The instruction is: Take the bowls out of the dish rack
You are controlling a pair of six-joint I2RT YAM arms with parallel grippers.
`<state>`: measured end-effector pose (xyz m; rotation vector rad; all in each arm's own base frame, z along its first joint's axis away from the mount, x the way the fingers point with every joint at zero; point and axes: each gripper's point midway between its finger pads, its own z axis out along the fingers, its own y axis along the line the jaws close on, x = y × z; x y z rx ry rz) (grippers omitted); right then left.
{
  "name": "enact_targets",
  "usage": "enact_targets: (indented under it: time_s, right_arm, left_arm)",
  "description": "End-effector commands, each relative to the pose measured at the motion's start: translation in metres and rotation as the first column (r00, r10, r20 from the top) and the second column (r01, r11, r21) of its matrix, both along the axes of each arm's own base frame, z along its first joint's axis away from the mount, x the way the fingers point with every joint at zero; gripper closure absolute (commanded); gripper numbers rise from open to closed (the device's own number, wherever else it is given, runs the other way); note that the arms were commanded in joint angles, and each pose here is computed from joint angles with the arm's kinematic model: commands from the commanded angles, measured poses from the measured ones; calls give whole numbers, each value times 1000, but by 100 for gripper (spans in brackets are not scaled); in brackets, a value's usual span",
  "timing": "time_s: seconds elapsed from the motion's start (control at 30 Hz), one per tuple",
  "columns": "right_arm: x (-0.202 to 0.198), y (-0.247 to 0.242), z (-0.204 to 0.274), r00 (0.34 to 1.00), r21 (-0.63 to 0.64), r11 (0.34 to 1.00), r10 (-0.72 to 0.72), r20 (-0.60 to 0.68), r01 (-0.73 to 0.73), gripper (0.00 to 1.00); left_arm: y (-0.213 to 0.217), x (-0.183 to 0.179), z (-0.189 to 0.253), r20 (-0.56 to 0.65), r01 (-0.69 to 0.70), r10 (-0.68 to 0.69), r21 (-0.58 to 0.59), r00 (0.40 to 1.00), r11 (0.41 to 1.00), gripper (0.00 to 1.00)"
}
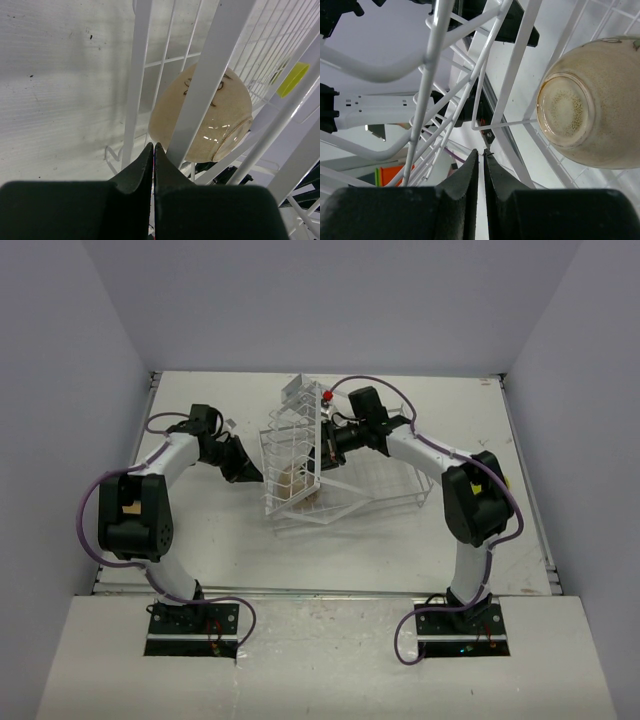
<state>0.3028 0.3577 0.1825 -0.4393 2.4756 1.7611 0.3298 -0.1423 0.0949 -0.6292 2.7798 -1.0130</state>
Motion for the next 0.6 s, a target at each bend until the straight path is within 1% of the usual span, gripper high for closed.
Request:
enact_targets:
  time_s: [0.0, 0.07, 0.13, 0.17, 0.2, 0.33, 0.37, 0.57]
  right_arm:
    - [-1, 0, 39, 994, 91, 995, 26, 108, -36, 92]
    - [-2, -2, 37, 995, 73, 997, 24, 97, -31, 92]
    - [5, -2, 35, 992, 47, 999, -2, 123, -4, 95]
    - [6, -5, 32, 993, 24, 1000, -15, 114, 13, 96]
    - [12, -5, 32, 990, 7, 999, -34, 138, 34, 96]
    - [22, -10, 29, 986, -37, 996, -76, 149, 83, 95]
    - [21, -12, 25, 988, -65, 994, -81, 135, 90, 94]
    - [34, -19, 11, 979, -165, 972, -142, 144, 165, 94]
  left_arm:
    - [-12, 6, 20, 65, 44, -39, -72, 997, 996, 99]
    - [-12, 6, 20, 64, 44, -39, -72, 997, 996, 99]
    - [-12, 6, 20, 66, 46, -41, -73, 997, 996, 99]
    - [-12, 5, 19, 62, 45, -41, -73, 997, 996, 99]
    - [-12, 5, 20, 66, 47, -42, -72, 997, 996, 99]
    - [-12, 4, 19, 62, 48, -43, -75, 997, 996, 99]
    - [-12, 4, 19, 63, 49, -44, -75, 997, 996, 99]
    - [-13, 4, 18, 61, 52, -47, -78, 997, 996, 99]
